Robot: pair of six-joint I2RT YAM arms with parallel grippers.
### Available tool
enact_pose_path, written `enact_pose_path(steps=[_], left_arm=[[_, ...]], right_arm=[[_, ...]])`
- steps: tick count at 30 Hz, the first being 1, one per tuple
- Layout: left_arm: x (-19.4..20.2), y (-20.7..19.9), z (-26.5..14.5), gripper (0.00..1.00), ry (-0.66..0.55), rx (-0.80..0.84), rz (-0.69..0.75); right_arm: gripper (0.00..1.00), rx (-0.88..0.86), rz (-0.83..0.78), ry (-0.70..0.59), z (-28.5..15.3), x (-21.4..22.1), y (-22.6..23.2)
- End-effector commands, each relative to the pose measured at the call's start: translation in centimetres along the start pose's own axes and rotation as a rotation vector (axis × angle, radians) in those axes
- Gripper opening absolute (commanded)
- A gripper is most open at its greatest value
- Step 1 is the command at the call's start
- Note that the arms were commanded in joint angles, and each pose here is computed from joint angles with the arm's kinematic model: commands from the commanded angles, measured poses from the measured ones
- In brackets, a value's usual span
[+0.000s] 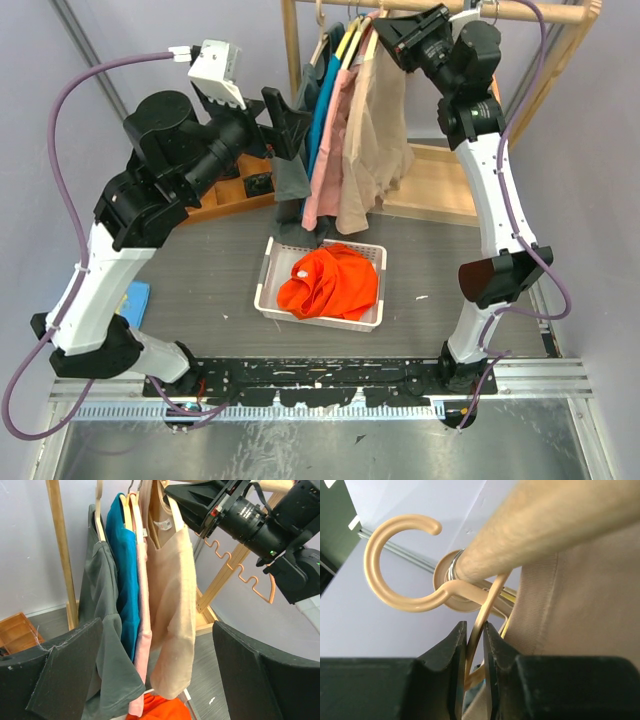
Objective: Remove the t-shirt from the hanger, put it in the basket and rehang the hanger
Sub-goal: Pick up the hanger from the clothesline.
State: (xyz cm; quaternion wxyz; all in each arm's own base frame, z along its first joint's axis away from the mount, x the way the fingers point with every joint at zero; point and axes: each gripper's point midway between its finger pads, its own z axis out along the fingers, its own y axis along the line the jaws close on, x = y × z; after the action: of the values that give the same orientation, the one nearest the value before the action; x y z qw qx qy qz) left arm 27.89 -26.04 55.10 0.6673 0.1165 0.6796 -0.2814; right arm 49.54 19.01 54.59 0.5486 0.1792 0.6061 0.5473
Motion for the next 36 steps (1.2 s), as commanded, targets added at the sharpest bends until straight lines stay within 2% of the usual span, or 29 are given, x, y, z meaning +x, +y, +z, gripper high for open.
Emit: enact_pose_path(steps=[1,9,15,23,36], left_arm=[[-1.4,-0.2,-0.9,0.98,-0.044,0.021,-0.024],[-2.3,0.0,-1.1,0.98,-0.069,0.012,-0.016],[-3.6,-0.3,-0.2,0.98,-0.083,0.013,0.023],[-3.7,-0.7,1.5,0.98,-0.080,0.037,0.013],[-2.8,-2.9,4.6,0.98,-0.064,0.148,-0.060]], right_arm=[[0.01,-0.298,-0.110,-0.110,-3.8,-3.4,11.3],[0.01,-0.292,-0.117,-0.088,-4.5,-2.9,11.3],[0.01,-0.276,-0.114,-0.013,-5.6,-0.9,10.2],[0.01,-0.243,-0.127,0.023,-10.0,1.3,9.0],[0.00,-0.374,-0.154,0.125,-17.2,4.0,13.2]])
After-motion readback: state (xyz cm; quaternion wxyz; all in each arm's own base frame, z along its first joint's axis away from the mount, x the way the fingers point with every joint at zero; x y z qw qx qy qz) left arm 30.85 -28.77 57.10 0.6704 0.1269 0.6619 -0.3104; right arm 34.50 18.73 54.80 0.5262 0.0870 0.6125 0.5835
